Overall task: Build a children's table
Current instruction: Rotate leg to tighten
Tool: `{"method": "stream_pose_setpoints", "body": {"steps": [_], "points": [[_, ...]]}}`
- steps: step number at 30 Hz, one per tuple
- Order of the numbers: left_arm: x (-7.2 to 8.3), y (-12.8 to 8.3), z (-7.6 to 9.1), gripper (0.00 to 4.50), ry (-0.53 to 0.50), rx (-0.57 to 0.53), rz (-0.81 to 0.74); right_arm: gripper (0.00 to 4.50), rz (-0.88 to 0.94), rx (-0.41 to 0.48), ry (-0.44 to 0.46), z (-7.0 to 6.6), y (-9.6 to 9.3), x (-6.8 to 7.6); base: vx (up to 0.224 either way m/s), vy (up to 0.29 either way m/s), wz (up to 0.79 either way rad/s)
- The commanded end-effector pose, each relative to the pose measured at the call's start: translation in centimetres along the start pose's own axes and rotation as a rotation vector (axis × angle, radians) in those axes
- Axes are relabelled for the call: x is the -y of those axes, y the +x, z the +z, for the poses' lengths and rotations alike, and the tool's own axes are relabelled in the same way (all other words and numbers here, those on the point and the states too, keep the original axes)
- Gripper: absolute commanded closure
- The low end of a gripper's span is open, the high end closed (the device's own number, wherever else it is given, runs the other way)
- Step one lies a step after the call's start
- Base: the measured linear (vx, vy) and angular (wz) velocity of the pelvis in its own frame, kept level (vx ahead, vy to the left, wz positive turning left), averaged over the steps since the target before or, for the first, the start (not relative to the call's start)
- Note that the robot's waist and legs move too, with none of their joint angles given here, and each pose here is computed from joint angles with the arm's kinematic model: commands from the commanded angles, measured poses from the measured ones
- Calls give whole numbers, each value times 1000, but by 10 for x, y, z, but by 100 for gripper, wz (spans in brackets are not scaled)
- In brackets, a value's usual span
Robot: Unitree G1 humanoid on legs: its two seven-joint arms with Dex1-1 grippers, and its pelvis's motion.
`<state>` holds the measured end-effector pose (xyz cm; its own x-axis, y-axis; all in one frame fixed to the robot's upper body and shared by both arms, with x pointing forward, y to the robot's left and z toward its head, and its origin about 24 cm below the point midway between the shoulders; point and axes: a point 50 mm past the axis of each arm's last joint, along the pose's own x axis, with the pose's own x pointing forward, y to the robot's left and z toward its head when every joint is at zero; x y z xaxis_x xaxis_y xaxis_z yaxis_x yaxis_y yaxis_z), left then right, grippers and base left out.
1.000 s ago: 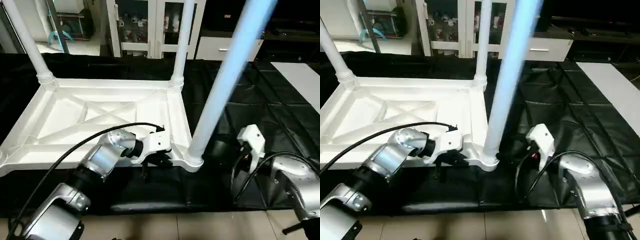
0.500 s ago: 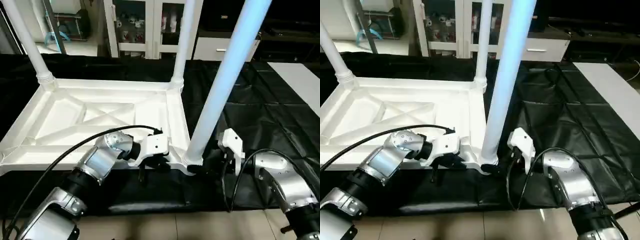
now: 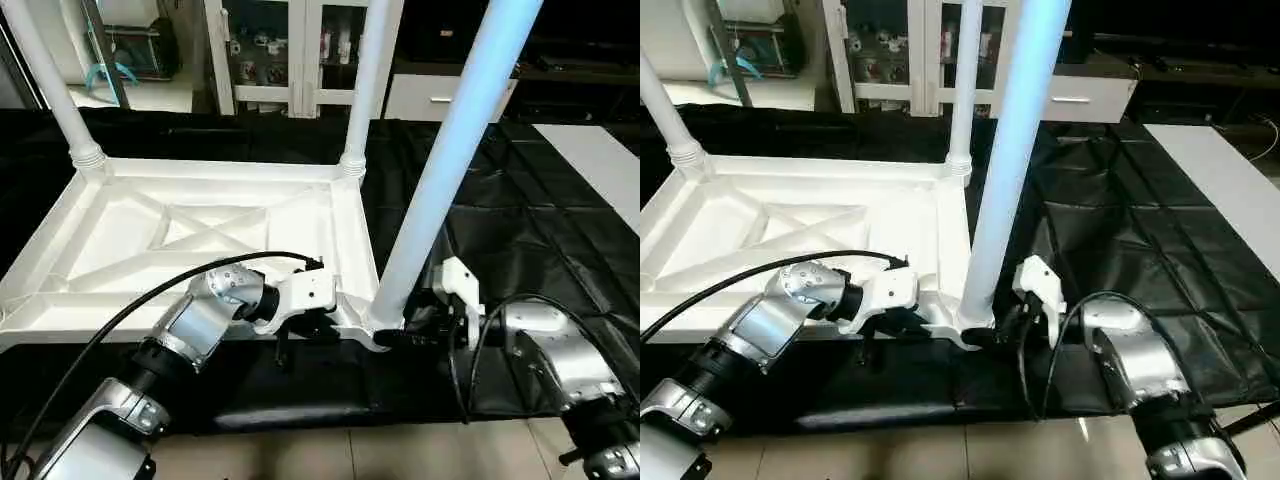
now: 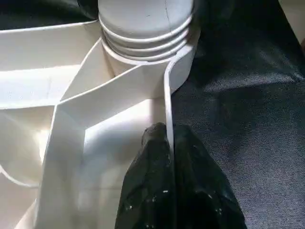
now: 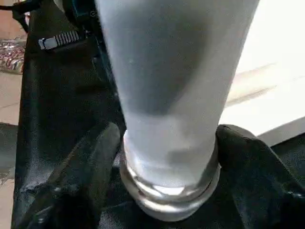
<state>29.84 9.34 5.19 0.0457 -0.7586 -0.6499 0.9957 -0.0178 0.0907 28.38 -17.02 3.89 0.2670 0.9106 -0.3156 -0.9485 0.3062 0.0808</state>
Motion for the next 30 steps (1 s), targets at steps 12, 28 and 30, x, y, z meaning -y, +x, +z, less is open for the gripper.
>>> {"method": "stream_pose_setpoints", "body": {"steps": [12, 28, 30], "points": [[17, 14, -15, 450, -63, -30, -90, 199, 58, -11, -15, 1, 9, 2, 0, 0, 0], [-24, 24, 6, 450, -246, 32, 318, 201, -421, 166, 271, -3, 46, 17, 0, 0, 0], [-35, 31, 14, 450, -317, 21, 431, 203, -553, 170, 276, 1, 66, 20, 0, 0, 0]]}}
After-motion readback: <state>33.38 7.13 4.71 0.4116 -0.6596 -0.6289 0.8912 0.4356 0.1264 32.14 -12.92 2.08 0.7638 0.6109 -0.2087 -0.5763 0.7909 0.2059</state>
